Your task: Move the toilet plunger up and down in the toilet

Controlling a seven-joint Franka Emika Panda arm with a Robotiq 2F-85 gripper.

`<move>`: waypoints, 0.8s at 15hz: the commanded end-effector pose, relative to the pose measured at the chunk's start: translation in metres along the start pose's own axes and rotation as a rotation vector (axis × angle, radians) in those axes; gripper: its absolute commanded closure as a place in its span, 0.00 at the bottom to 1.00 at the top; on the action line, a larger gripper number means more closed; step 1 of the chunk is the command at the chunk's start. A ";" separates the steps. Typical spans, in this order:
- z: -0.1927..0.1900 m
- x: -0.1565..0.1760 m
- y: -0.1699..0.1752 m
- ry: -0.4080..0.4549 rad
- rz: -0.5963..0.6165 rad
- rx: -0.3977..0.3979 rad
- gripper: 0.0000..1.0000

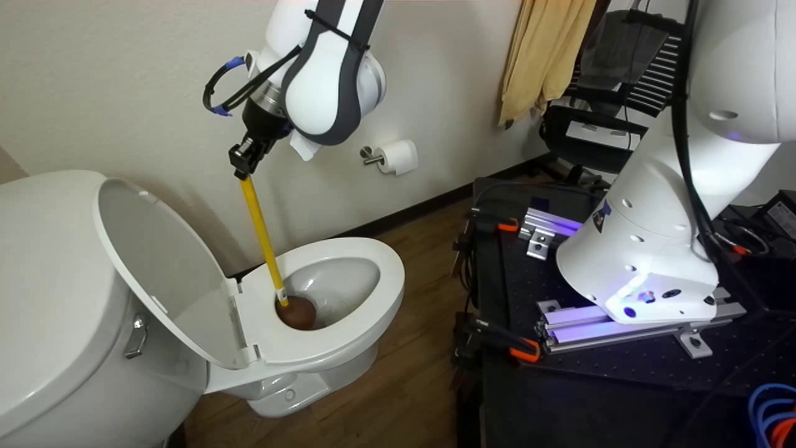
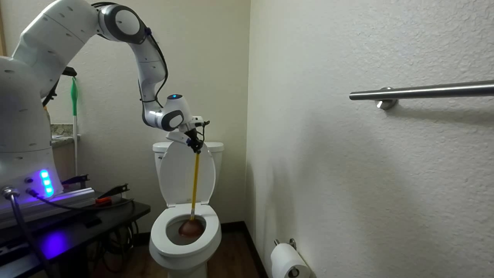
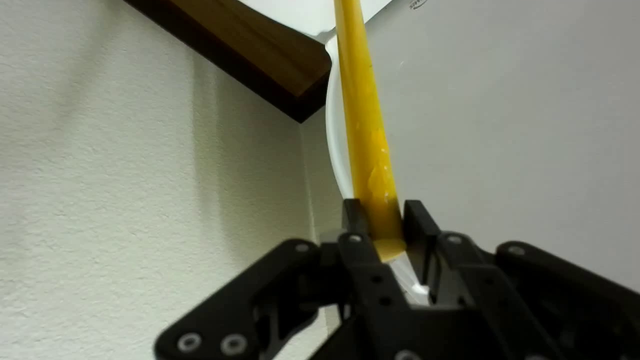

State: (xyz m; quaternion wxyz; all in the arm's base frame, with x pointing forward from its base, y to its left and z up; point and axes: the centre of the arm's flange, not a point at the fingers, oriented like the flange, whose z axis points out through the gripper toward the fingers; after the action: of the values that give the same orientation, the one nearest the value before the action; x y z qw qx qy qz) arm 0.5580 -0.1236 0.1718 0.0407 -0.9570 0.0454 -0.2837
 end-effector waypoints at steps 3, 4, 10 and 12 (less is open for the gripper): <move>0.006 -0.013 0.010 0.022 -0.013 -0.012 0.94; 0.018 -0.017 0.015 0.013 -0.007 -0.020 0.94; 0.095 -0.046 0.040 -0.029 0.003 -0.068 0.94; 0.114 -0.048 0.040 -0.048 0.013 -0.059 0.94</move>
State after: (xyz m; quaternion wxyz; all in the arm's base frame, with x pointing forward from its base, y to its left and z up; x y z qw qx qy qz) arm 0.5570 -0.1477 0.0810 0.0176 -0.9635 0.0575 -0.2607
